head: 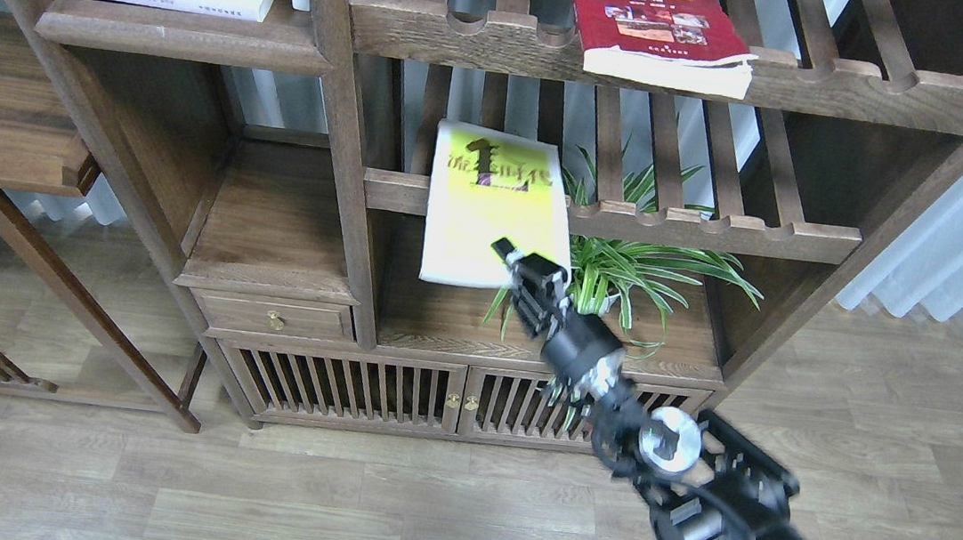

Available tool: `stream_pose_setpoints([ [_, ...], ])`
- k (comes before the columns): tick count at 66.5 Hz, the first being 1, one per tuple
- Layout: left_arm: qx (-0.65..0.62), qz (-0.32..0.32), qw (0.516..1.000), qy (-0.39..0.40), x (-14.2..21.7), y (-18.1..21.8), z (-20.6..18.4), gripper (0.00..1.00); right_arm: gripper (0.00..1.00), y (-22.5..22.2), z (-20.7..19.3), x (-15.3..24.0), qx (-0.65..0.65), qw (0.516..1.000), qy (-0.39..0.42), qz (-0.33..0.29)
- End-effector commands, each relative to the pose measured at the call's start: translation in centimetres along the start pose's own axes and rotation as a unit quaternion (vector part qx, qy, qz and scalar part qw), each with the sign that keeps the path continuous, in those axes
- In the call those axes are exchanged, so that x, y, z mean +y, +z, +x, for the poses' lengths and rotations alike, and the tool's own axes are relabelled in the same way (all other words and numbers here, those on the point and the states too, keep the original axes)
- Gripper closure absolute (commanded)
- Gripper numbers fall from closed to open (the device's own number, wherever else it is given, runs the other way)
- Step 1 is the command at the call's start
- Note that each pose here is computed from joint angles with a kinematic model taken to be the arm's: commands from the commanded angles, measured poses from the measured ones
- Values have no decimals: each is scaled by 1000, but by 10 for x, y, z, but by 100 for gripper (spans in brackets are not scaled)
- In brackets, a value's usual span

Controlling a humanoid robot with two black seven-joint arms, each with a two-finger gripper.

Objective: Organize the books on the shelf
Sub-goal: 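Tip the yellow book out of the shelf with the right gripper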

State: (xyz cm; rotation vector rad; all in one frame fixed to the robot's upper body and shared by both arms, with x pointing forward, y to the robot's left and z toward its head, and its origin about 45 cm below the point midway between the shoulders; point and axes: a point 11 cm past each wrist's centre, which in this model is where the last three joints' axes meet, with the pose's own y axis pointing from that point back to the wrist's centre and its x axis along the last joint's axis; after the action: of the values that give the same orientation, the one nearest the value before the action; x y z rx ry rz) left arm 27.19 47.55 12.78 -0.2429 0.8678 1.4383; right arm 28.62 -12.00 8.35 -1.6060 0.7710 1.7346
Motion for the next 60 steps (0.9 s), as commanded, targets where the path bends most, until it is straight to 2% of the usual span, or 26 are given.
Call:
stream_pose_setpoints([
  [1,31,3,999,-11,-9,-24,-6,0,95,16,7,15,-13,1000,4,-11],
  [11,60,32,998,-5,-5,-62,-2,0,95,44,30,39,-25,998,36,-55],
  [22,127,61,990,-5,4,-87,-3,1,95,65,39,46,-25,993,51,-108],
  [27,149,77,986,-2,11,-88,-3,1,95,73,39,47,-24,990,53,-130],
  [35,165,140,976,10,31,-96,-5,1,95,81,40,49,-23,985,55,-161],
  [40,158,167,973,4,29,-98,-14,1,95,84,40,50,-22,984,56,-170],
  [54,153,178,972,-9,21,-97,-24,1,94,98,54,61,-15,972,80,-220],
  [60,166,178,969,-32,12,-98,-41,1,94,95,64,66,-10,968,101,-231],
])
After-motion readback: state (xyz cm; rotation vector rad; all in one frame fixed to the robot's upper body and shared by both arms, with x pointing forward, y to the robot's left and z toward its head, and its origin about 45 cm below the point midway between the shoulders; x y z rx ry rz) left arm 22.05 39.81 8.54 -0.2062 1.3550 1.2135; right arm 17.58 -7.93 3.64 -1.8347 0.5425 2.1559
